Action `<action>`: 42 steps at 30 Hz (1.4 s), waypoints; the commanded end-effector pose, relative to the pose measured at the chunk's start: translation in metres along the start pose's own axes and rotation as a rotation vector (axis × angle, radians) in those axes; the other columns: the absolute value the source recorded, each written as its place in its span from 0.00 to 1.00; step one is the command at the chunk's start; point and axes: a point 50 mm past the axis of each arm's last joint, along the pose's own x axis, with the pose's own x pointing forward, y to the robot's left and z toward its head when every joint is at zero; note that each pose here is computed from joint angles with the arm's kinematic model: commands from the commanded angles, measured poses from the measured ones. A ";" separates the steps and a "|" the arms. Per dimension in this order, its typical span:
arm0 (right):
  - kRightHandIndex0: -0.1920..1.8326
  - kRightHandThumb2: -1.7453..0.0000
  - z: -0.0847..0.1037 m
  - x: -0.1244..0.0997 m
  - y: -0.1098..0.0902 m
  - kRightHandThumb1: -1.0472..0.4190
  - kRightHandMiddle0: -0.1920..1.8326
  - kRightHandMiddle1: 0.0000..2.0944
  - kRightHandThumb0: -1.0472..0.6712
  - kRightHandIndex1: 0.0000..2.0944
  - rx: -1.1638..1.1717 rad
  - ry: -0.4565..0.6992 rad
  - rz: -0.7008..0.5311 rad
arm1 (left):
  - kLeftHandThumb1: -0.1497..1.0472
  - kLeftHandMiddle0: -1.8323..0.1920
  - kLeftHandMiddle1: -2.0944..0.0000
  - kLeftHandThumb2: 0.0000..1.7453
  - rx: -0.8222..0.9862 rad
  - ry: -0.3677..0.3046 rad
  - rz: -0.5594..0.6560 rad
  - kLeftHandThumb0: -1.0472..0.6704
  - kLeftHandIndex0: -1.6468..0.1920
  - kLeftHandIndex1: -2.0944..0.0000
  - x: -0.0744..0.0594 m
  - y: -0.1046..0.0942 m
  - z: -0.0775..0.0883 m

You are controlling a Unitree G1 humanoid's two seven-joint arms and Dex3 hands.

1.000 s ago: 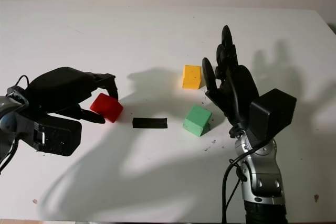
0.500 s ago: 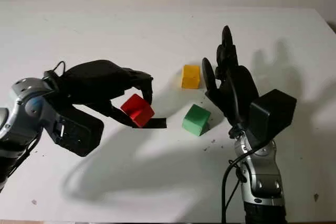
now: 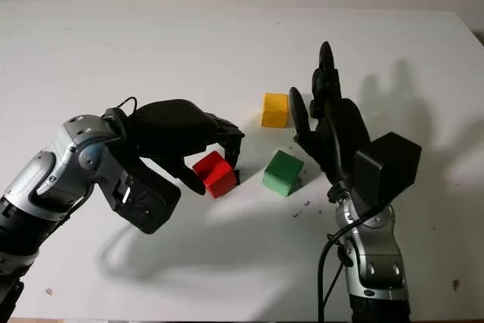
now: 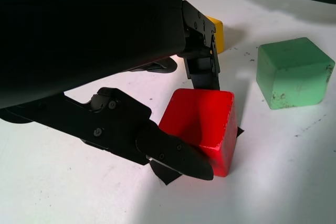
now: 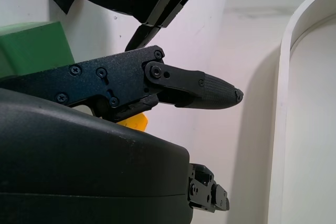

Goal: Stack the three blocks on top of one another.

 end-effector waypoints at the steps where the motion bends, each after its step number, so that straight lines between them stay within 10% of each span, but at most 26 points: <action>1: 0.00 0.69 0.003 -0.002 0.002 0.00 0.00 0.00 0.27 0.00 0.011 -0.011 0.002 | 0.90 0.73 0.96 0.03 0.035 -0.006 0.026 0.39 0.69 0.32 0.001 0.003 0.001; 23: 0.00 0.70 0.004 -0.001 0.002 0.00 0.00 0.00 0.26 0.00 0.012 -0.007 -0.006 | 0.92 0.77 0.99 0.03 0.094 0.001 -0.006 0.31 0.77 0.32 0.002 -0.002 0.000; 29: 0.00 0.71 0.004 -0.001 0.002 0.00 0.00 0.00 0.26 0.00 0.005 -0.006 -0.005 | 0.91 0.95 0.98 0.03 0.071 0.004 -0.106 0.16 0.81 0.90 0.000 -0.002 0.002; 42: 0.00 0.69 0.003 -0.002 -0.001 0.00 0.00 0.00 0.28 0.00 -0.006 -0.008 -0.001 | 0.85 1.00 1.00 0.03 -0.013 0.039 -0.075 0.22 0.98 1.00 -0.007 0.004 -0.005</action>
